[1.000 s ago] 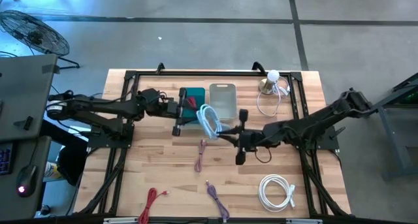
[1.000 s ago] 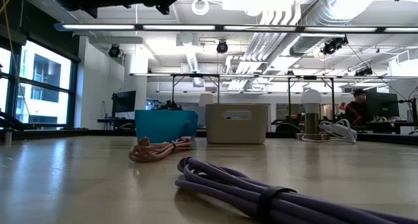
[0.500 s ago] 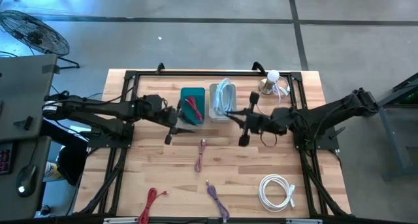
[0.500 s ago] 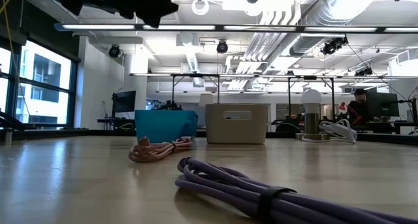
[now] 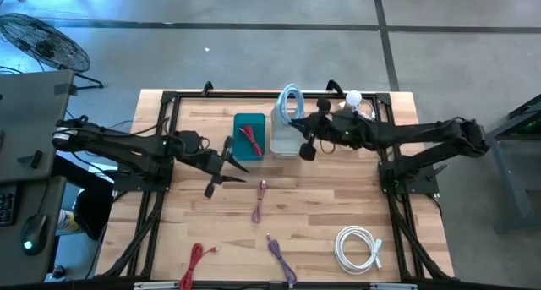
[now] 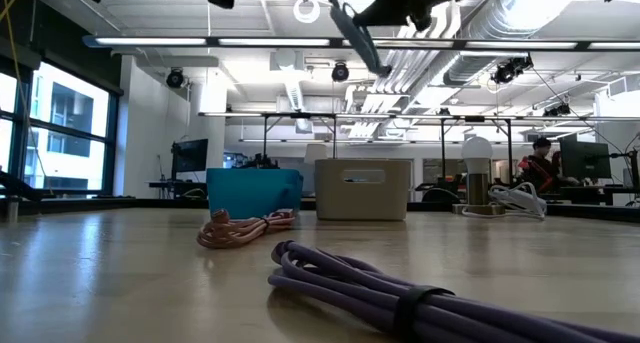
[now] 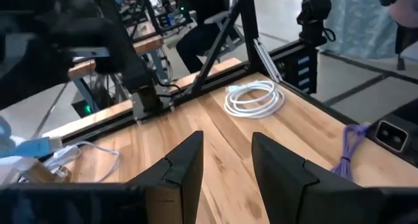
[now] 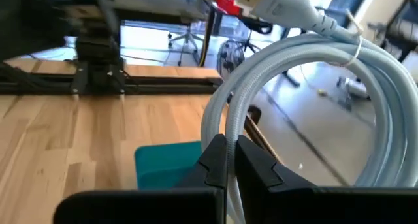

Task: Pick & Place USB Port
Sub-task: Put the blue HDMI into the white bin

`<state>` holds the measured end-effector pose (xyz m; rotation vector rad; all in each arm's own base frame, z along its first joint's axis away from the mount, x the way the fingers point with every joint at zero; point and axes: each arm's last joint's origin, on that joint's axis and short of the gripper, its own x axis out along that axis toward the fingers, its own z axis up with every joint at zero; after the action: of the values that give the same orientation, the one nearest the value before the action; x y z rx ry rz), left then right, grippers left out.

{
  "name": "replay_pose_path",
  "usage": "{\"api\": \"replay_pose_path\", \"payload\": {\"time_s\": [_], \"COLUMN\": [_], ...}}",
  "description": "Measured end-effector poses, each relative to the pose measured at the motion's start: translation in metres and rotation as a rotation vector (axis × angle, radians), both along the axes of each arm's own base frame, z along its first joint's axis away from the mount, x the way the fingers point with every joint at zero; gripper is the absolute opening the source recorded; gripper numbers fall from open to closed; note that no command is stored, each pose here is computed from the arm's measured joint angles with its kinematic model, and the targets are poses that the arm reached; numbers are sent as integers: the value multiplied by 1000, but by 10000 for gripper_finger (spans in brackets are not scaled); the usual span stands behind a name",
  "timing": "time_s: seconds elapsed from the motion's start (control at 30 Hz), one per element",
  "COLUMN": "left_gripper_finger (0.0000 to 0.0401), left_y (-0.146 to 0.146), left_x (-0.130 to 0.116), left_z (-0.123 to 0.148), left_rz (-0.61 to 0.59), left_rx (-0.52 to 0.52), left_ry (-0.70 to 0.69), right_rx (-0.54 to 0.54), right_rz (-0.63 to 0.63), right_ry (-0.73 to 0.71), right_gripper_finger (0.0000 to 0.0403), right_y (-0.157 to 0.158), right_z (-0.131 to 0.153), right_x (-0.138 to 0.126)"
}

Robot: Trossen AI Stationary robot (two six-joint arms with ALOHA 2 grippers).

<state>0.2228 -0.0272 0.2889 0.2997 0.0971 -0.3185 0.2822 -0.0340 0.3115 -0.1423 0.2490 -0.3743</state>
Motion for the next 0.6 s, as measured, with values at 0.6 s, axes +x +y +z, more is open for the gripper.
{"api": "replay_pose_path", "payload": {"time_s": [0.6], "left_gripper_finger": [126], "left_y": [-3], "left_x": [-3], "left_z": [0], "left_rz": [18], "left_rx": [15], "left_ry": [17], "right_rx": [257], "right_rz": [-60], "right_ry": [140], "right_gripper_finger": [5], "right_y": [-24], "right_z": [-59], "right_x": [32]}}
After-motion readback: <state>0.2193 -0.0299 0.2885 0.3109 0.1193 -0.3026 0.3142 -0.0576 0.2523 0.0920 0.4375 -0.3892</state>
